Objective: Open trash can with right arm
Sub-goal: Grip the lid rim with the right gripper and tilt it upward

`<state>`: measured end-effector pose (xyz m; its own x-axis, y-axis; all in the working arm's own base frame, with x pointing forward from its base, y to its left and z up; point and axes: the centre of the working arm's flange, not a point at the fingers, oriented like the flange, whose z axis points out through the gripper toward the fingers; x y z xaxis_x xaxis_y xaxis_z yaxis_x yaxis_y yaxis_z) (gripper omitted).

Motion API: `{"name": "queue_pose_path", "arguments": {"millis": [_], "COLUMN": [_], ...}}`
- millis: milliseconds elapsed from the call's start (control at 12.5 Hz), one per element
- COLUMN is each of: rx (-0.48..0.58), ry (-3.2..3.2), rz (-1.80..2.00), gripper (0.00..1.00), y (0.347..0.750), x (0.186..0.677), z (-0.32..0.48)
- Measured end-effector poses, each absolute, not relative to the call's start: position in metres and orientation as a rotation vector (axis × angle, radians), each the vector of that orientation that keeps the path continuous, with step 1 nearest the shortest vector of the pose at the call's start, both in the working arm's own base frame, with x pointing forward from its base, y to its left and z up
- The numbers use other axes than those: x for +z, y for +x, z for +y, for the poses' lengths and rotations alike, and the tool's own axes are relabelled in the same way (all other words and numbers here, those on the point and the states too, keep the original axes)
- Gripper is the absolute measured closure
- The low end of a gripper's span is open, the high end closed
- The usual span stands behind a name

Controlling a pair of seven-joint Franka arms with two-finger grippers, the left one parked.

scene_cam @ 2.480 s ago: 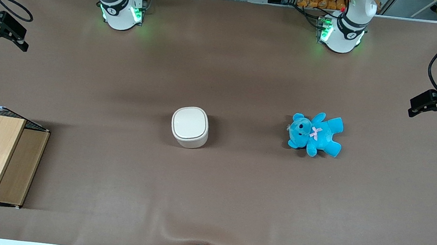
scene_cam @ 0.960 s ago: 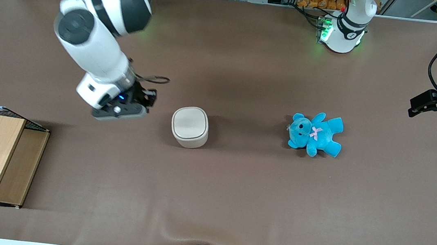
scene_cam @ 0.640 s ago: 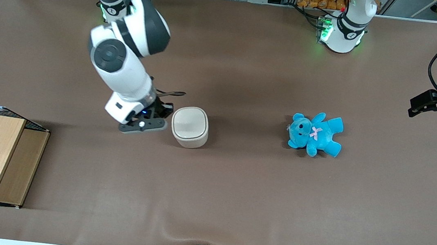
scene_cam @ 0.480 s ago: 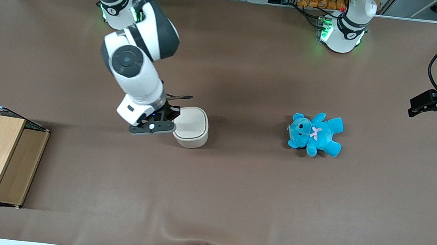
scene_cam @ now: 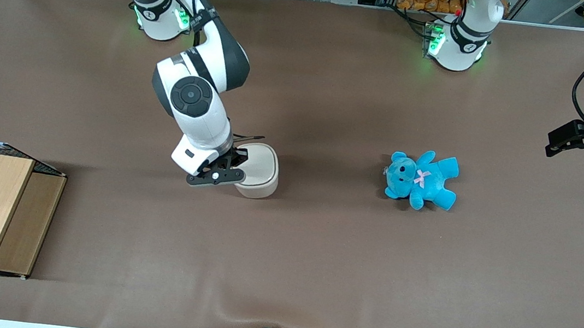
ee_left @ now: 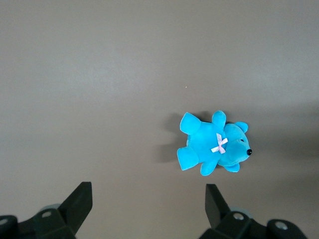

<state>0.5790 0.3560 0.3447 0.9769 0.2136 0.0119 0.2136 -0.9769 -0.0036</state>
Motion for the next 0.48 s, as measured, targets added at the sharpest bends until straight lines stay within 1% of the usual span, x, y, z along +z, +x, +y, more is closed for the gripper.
{"name": "queue_pose_path", "arguments": {"millis": [480], "rx": [0.011], "ry": [-3.122], "rz": [-0.363], "gripper": [0.99], "y": [0.576], "x": [0.318], "z": [0.366]}}
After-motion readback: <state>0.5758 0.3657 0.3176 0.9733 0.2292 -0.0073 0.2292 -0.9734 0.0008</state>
